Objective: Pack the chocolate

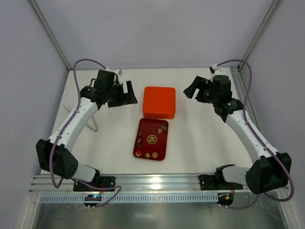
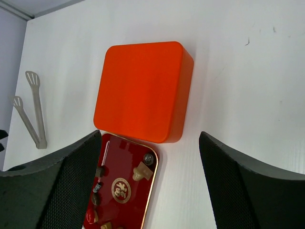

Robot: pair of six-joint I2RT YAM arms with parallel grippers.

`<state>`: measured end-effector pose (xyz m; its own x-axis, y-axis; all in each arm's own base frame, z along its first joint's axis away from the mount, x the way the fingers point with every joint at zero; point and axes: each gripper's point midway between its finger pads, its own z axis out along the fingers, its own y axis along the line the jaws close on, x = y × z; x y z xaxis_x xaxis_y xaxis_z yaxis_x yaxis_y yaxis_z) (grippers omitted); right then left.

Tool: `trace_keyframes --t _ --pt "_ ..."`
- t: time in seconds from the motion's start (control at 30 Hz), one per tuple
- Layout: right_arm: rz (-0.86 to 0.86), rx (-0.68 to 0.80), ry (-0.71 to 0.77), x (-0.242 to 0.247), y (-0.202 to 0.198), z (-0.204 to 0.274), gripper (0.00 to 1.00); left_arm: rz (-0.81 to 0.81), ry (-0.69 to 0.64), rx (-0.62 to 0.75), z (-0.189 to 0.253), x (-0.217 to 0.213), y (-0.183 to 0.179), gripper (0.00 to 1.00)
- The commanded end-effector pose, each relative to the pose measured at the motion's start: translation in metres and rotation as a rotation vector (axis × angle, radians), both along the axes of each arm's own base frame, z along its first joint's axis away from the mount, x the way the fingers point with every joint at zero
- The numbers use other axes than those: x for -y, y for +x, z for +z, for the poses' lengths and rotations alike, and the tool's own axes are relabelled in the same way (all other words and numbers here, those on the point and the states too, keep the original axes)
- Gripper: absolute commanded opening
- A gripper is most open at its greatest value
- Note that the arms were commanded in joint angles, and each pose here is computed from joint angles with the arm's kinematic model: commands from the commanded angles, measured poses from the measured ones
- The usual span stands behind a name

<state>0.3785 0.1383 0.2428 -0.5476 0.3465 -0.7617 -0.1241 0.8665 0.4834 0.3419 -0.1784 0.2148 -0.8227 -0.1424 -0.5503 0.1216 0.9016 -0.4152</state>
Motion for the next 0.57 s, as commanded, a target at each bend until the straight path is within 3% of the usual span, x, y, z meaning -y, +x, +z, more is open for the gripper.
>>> trace_keyframes --t 0.0,0.2,0.53 --pt "-0.053 0.099 -0.036 0.018 -0.017 0.018 0.83 -0.029 0.002 0.115 0.022 -0.008 -0.014 0.94" --pt "-0.099 0.13 -0.068 0.037 -0.053 0.018 0.84 -0.02 0.019 0.142 0.021 -0.021 -0.037 0.94" --pt "-0.097 0.152 -0.068 0.04 -0.061 0.024 0.84 -0.026 -0.031 0.179 0.041 -0.015 -0.037 0.94"
